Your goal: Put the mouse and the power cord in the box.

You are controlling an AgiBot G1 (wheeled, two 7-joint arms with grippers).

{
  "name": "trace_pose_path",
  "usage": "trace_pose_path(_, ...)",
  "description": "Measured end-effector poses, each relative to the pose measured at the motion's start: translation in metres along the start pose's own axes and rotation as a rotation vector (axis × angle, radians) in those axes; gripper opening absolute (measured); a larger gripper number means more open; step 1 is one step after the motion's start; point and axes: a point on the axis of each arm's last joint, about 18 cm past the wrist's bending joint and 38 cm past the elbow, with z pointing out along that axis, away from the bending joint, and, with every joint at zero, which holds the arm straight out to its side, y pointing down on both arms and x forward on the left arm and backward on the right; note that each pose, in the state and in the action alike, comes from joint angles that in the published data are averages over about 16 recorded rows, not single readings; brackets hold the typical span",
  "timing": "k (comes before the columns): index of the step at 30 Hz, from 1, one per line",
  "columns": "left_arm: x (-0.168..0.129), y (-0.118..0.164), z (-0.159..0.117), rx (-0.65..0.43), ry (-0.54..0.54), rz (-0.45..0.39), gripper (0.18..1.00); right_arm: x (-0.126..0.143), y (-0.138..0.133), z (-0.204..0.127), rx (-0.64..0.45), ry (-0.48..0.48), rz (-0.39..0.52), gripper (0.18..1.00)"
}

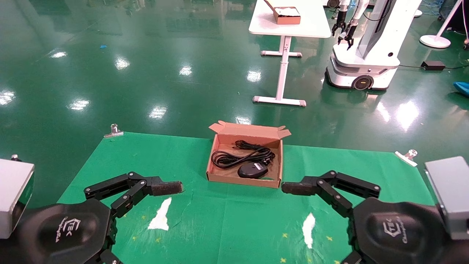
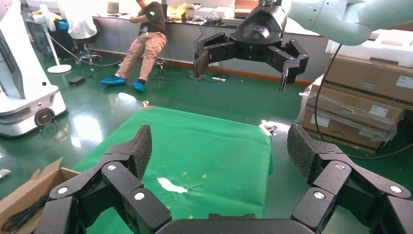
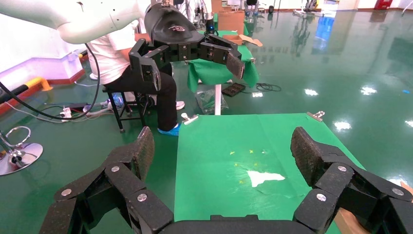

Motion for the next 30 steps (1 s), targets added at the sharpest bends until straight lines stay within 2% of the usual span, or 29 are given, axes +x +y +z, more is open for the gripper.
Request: trace_pose_path(30, -0.0004, 0.0003, 0.0003, 0.000, -0.001, -0.001, 1.000, 0.0006, 0.0002, 0.0000, -0.002, 0.001, -0.001, 1.001)
